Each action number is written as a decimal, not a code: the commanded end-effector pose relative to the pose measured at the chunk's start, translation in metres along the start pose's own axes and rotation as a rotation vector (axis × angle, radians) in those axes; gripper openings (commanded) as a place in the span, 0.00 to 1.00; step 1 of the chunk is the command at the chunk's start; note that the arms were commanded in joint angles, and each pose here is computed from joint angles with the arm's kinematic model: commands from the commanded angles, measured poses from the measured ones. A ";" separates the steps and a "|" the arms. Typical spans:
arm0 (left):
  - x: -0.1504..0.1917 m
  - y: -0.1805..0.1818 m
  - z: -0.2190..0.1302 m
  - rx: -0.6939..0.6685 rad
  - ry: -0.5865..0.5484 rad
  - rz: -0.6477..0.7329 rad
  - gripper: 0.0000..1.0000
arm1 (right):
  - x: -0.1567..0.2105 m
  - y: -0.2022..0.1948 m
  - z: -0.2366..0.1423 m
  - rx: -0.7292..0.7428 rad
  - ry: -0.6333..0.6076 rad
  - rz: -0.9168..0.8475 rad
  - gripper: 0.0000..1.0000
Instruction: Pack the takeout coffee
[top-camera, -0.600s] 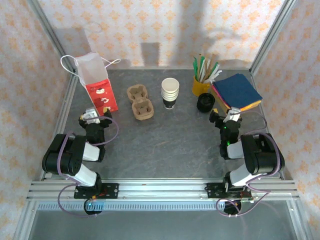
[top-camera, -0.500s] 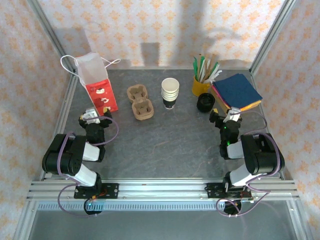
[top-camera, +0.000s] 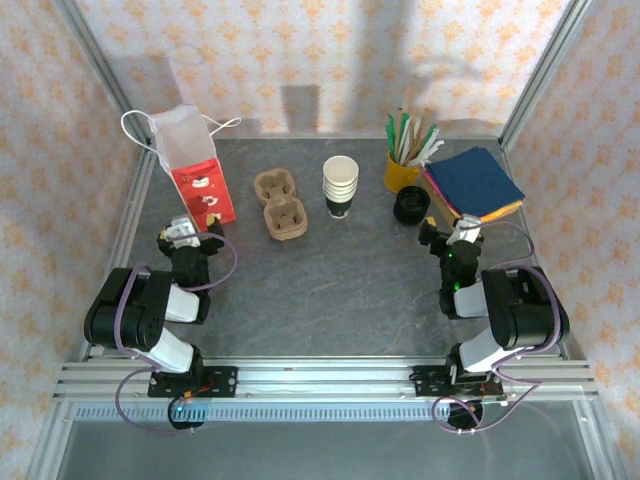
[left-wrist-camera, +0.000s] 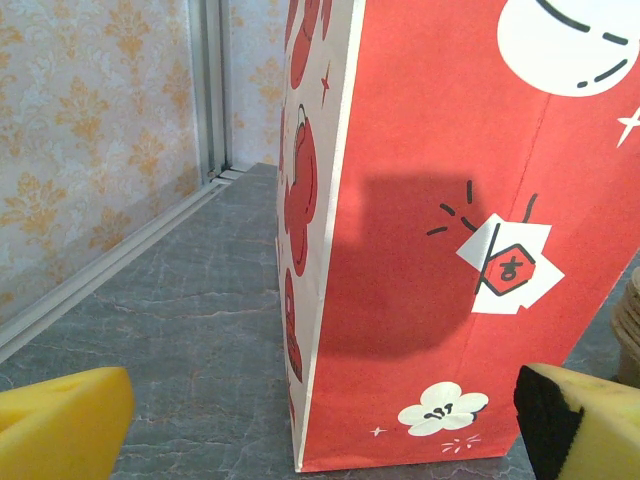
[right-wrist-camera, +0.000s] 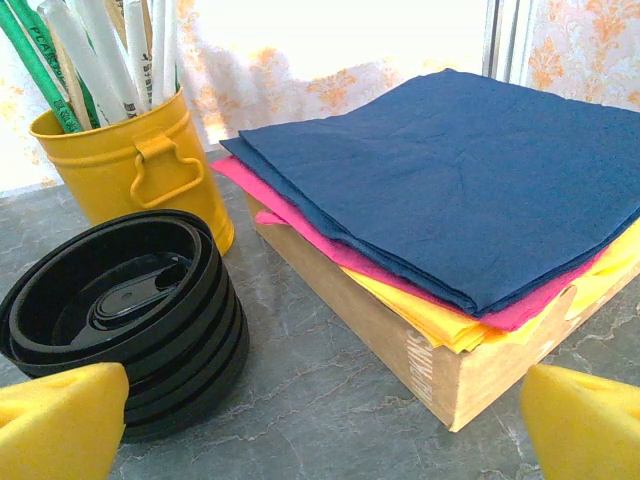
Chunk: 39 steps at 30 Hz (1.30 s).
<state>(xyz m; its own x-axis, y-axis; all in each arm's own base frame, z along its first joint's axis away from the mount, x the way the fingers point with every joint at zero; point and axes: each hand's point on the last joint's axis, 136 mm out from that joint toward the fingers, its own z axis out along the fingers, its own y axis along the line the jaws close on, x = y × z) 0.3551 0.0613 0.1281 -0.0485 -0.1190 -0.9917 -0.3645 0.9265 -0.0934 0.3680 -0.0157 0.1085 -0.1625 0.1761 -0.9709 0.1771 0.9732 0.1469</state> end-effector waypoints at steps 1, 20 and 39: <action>-0.009 -0.007 0.003 0.021 -0.024 -0.001 0.99 | -0.017 0.001 0.003 -0.005 -0.052 -0.003 1.00; -0.032 -0.007 -0.024 0.034 -0.121 -0.007 0.99 | -0.033 -0.003 -0.013 0.010 -0.106 0.020 1.00; -0.106 -0.027 -0.065 0.049 0.113 -0.552 0.99 | -0.131 0.079 -0.027 -0.236 0.300 0.455 0.99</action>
<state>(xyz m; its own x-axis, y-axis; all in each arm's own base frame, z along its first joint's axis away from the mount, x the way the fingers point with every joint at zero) 0.3096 0.0427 0.2820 0.2282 -0.5161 -0.8256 -0.3036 0.7680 -0.5640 0.3887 0.0131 0.2796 -0.1641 0.5422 -0.8241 0.0818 0.8400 0.5364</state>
